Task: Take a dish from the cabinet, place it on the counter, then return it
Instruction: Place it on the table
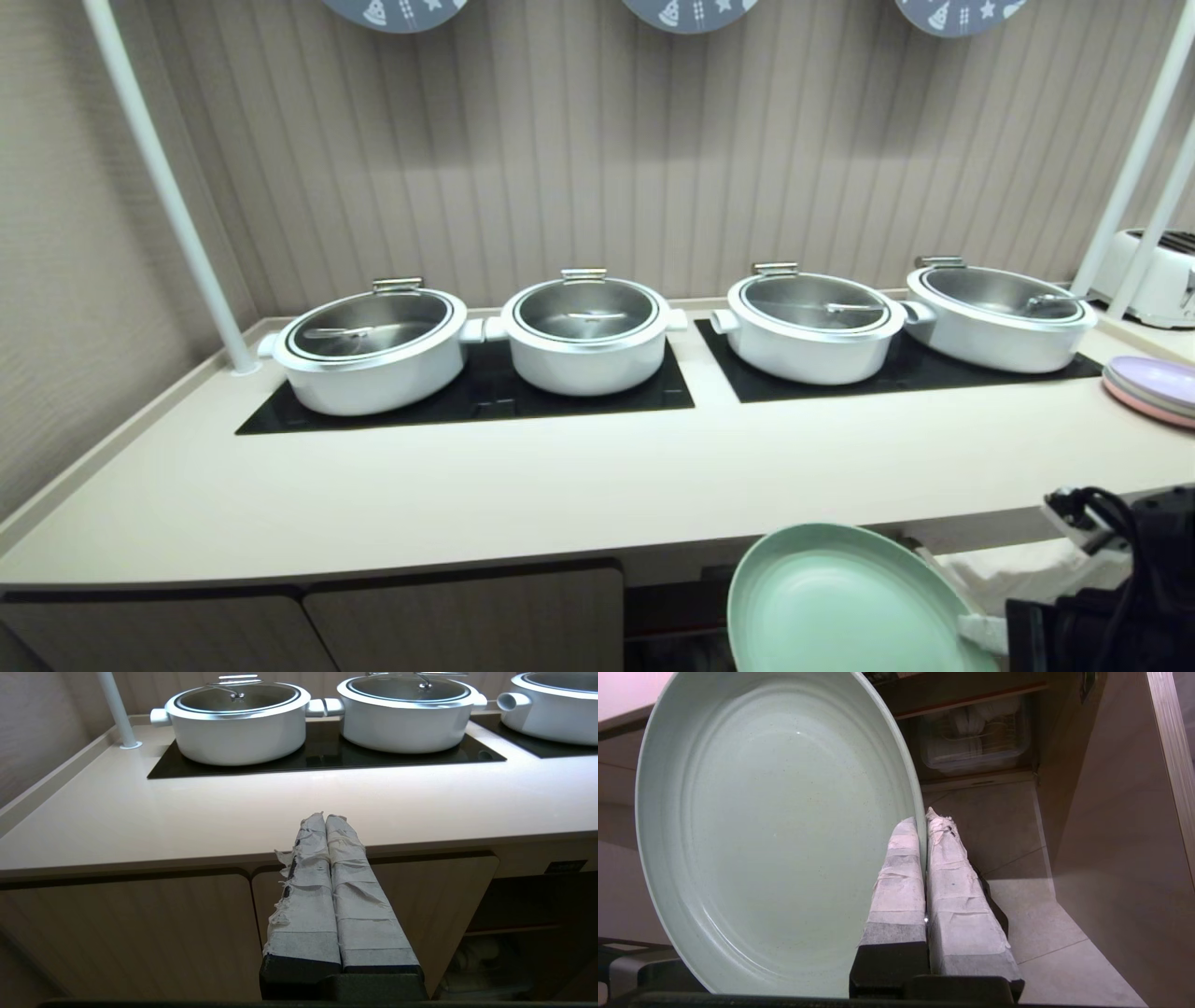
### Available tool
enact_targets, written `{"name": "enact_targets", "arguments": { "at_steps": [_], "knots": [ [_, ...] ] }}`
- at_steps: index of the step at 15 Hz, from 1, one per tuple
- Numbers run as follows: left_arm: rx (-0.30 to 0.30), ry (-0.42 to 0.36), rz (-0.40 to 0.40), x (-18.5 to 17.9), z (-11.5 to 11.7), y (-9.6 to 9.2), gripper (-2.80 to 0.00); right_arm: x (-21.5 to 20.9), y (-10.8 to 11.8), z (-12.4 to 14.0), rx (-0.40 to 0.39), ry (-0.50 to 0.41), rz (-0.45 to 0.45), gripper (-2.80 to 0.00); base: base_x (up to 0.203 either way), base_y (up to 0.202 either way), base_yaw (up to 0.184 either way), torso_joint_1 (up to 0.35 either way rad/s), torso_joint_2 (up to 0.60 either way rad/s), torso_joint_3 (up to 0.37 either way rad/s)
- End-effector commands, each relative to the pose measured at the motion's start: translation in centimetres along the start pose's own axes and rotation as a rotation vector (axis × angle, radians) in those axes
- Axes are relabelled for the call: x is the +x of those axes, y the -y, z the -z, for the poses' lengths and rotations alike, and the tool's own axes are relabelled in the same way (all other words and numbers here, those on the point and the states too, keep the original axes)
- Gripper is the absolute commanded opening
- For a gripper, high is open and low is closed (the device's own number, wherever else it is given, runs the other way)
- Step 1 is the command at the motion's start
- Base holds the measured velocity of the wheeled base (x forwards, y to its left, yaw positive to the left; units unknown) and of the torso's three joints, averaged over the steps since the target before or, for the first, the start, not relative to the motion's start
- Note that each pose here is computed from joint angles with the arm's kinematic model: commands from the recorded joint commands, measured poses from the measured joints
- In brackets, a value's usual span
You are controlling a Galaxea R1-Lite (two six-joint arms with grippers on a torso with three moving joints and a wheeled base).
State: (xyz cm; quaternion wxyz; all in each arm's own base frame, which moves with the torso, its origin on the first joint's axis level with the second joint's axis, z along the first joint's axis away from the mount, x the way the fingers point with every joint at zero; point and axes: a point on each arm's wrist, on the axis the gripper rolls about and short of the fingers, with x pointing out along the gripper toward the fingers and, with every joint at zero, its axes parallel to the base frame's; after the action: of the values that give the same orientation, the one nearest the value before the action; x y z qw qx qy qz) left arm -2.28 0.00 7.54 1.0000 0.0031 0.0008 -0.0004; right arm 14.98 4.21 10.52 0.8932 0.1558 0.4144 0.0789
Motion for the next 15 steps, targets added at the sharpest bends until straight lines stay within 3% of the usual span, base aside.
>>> {"name": "enact_targets", "arguments": {
  "at_steps": [1,6,15],
  "knots": [
    [0.0,0.0,-0.001,0.0,0.0,0.0,-2.8,1.2,-0.2,-0.8,0.005,-0.025,0.01,-2.8,0.0,0.0,0.0,0.0,0.0,0.0],
    [0.0,0.0,0.001,0.0,0.0,0.0,-2.8,5.0,-1.0,-4.4,0.115,-0.041,0.036,-2.8,0.0,0.0,0.0,0.0,0.0,0.0],
    [0.0,0.0,-0.001,0.0,0.0,0.0,-2.8,14.6,-0.8,-11.1,0.2,-0.027,0.075,-2.8,0.0,0.0,0.0,0.0,0.0,0.0]
  ]
}}
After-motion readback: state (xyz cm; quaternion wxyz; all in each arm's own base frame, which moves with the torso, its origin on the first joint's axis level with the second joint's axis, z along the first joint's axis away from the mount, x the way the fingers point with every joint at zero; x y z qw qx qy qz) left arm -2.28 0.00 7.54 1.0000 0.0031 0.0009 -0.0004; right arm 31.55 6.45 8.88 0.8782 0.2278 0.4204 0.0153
